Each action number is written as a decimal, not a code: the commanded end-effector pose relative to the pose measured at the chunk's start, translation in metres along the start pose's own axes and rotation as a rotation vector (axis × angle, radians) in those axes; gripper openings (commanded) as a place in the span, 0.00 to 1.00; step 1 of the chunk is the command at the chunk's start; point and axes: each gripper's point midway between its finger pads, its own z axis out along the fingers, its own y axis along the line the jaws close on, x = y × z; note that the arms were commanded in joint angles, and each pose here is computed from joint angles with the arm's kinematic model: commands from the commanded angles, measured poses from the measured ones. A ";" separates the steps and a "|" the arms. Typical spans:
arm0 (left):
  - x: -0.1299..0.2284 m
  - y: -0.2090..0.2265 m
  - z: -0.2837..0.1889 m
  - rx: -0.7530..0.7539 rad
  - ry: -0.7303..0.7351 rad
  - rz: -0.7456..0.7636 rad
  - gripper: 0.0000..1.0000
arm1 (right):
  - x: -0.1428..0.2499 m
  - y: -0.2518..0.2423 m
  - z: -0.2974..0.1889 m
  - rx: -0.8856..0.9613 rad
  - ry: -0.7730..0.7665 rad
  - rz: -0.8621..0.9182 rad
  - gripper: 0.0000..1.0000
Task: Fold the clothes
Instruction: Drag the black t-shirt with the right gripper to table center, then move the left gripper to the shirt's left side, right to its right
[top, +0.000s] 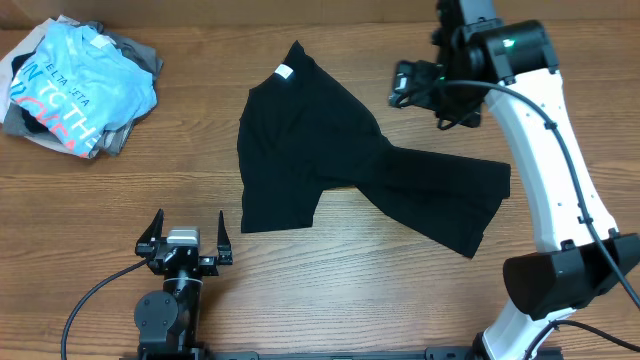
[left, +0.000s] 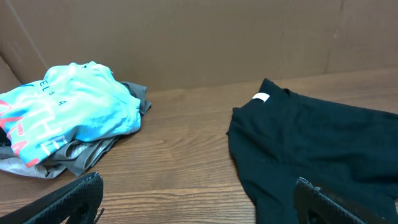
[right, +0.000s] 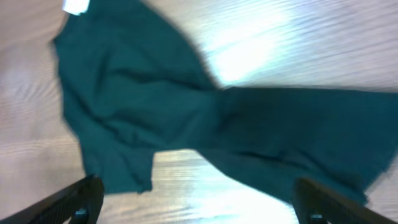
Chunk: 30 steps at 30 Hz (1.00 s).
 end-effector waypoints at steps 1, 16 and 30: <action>0.000 0.003 0.000 -0.016 -0.003 0.022 1.00 | -0.008 -0.035 -0.018 0.079 -0.051 0.203 1.00; -0.014 -0.044 -0.006 0.262 -0.058 -0.067 1.00 | 0.061 -0.079 -0.177 0.061 -0.358 0.274 1.00; -0.148 -0.059 -0.054 0.433 -0.164 -0.146 1.00 | 0.088 -0.089 -0.223 0.012 -0.503 0.270 1.00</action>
